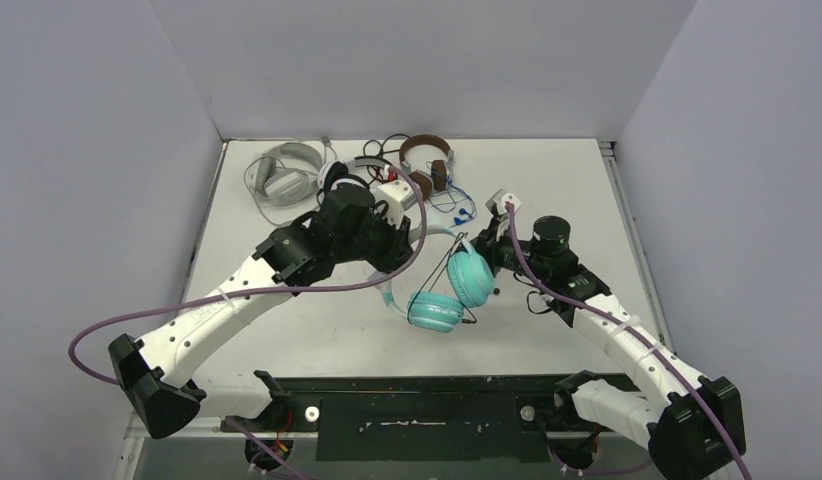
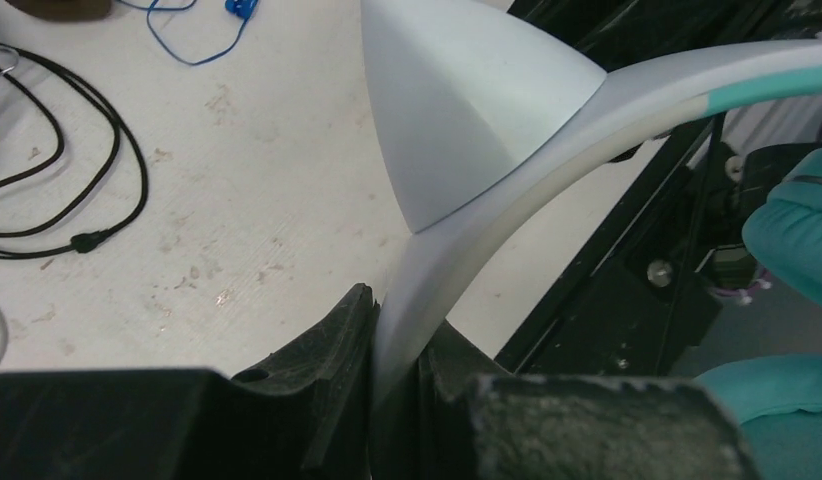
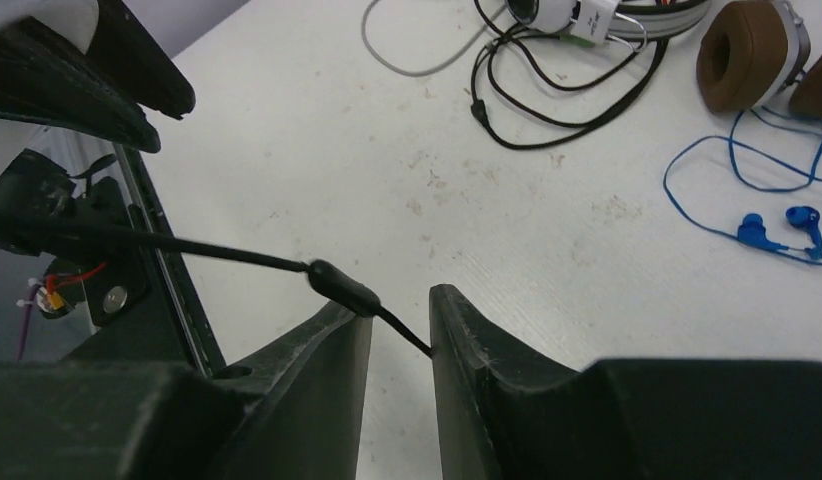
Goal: Wrap the headphones
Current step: Wrap the headphones cable around the headphones.
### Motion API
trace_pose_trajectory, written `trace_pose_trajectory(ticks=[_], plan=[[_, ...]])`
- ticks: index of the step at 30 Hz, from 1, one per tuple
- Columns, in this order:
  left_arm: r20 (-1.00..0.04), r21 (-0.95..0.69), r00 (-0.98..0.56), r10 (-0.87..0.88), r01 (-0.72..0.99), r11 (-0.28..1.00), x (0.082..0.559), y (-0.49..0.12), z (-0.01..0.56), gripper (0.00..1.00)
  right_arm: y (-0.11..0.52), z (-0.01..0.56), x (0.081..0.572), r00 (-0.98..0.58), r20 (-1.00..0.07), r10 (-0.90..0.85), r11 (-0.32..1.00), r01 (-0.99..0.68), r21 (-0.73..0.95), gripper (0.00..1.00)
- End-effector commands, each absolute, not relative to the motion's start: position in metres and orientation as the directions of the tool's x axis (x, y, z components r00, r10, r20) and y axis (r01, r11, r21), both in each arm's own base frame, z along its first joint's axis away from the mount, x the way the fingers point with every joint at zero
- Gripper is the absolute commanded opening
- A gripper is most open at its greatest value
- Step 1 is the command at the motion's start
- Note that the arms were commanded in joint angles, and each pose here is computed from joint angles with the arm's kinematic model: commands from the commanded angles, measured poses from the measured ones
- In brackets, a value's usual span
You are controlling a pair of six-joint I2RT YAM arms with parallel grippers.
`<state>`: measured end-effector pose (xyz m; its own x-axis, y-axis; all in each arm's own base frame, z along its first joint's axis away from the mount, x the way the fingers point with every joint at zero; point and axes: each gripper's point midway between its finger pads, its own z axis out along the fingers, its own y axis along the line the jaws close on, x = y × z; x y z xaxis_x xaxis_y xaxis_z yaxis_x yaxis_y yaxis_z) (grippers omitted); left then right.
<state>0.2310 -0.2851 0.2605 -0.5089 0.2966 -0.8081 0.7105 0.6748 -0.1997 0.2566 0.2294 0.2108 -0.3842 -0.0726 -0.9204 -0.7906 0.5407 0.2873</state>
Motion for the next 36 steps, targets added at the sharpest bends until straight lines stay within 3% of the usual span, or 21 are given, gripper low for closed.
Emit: trace_pose_trajectory(ticks=[1,15,19,26,36], plan=[[-0.871,-0.380,-0.491,0.036,0.717,0.584,0.227,-0.311,0.355,0.00,0.240,0.256,0.252,-0.239,-0.969,0.057,0.445,-0.863,0.239,0.30],[-0.819,-0.515,-0.566,-0.100,0.646,0.563,0.234,-0.318,0.407,0.00,0.241,0.259,0.246,-0.141,-0.976,0.163,0.413,-0.889,0.197,0.34],[-0.802,-0.547,-0.581,-0.136,0.624,0.558,0.240,-0.316,0.417,0.00,0.244,0.253,0.242,-0.132,-0.976,0.171,0.381,-0.905,0.189,0.51],[-0.791,-0.571,-0.592,-0.157,0.620,0.538,0.241,-0.320,0.432,0.00,0.239,0.242,0.256,-0.084,-0.983,0.161,0.448,-0.881,0.148,0.79],[-0.796,-0.578,-0.576,-0.189,0.628,0.521,0.243,-0.321,0.454,0.00,0.226,0.233,0.281,-0.046,-0.988,0.146,0.576,-0.808,0.123,0.80]])
